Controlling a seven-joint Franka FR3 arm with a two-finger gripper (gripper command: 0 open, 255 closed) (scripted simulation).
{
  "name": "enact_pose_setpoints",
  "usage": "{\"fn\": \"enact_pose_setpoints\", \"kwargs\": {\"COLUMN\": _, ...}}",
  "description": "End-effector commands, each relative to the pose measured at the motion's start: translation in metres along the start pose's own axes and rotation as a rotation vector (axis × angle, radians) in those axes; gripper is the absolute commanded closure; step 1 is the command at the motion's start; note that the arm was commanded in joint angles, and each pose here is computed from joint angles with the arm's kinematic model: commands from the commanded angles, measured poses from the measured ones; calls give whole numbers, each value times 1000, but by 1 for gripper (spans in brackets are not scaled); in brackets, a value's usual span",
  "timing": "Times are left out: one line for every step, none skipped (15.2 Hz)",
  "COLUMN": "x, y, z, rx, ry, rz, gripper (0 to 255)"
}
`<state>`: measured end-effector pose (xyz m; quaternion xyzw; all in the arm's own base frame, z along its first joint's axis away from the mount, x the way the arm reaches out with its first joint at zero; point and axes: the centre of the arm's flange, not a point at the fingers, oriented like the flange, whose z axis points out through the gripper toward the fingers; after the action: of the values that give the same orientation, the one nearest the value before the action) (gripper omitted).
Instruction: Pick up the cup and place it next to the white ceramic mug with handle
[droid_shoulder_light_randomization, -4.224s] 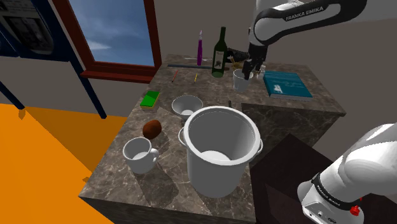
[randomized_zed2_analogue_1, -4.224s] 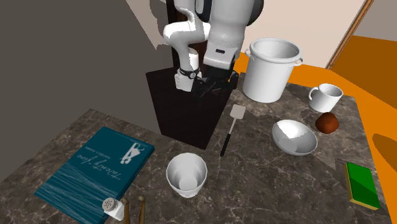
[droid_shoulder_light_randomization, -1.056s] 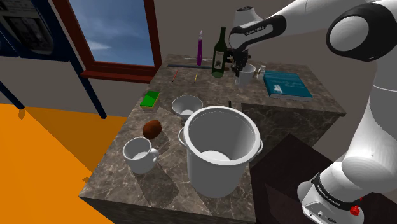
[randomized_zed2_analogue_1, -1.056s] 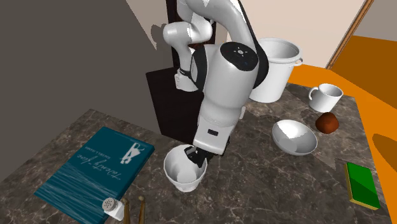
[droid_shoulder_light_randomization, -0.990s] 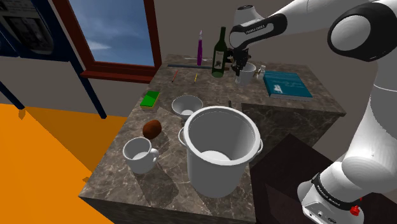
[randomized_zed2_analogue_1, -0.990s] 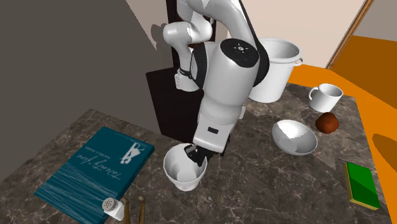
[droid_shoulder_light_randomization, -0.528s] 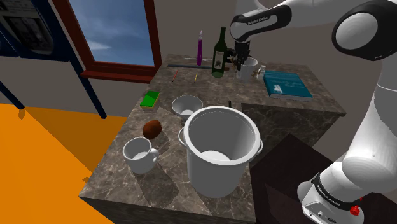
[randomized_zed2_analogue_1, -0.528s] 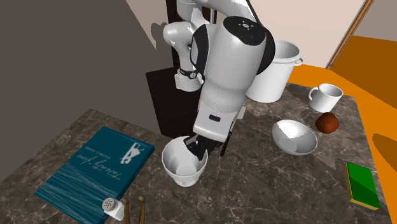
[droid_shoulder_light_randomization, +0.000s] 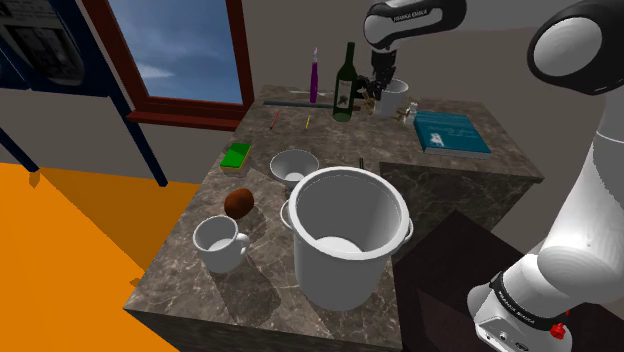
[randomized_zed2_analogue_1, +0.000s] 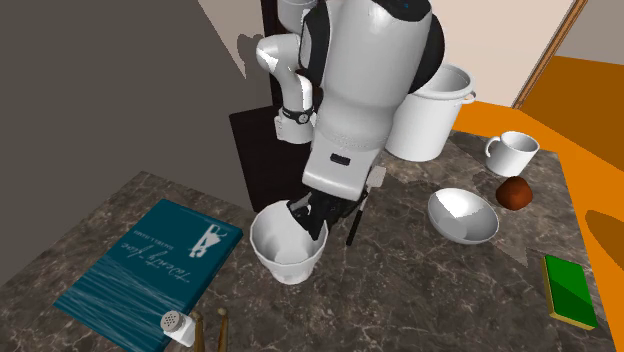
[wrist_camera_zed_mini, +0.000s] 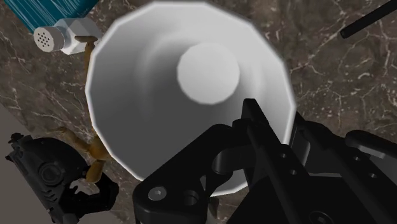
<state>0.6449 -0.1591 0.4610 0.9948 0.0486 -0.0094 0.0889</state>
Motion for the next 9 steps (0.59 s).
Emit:
{"fn": "enact_pose_setpoints", "kwargs": {"x": 0, "y": 2, "z": -11, "rx": 0, "ry": 0, "rz": 0, "gripper": 255}}
{"fn": "enact_pose_setpoints", "kwargs": {"x": 0, "y": 3, "z": -16, "rx": 0, "ry": 0, "rz": 0, "gripper": 255}}
{"fn": "enact_pose_setpoints", "kwargs": {"x": 0, "y": 4, "z": -21, "rx": 0, "ry": 0, "rz": 0, "gripper": 255}}
{"fn": "enact_pose_setpoints", "kwargs": {"x": -1, "y": 5, "z": -27, "rx": 0, "ry": 0, "rz": 0, "gripper": 255}}
{"fn": "enact_pose_setpoints", "kwargs": {"x": -1, "y": 6, "z": -32, "rx": 0, "ry": 0, "rz": 0, "gripper": 255}}
{"fn": "enact_pose_setpoints", "kwargs": {"x": -1, "y": 7, "z": -37, "rx": 0, "ry": 0, "rz": 0, "gripper": 255}}
{"fn": "enact_pose_setpoints", "kwargs": {"x": -1, "y": 7, "z": -42, "rx": 0, "ry": 0, "rz": 0, "gripper": 255}}
{"fn": "enact_pose_setpoints", "kwargs": {"x": -1, "y": 8, "z": -47, "rx": 0, "ry": 0, "rz": 0, "gripper": 255}}
{"fn": "enact_pose_setpoints", "kwargs": {"x": -1, "y": 9, "z": -53, "rx": 0, "ry": 0, "rz": 0, "gripper": 255}}
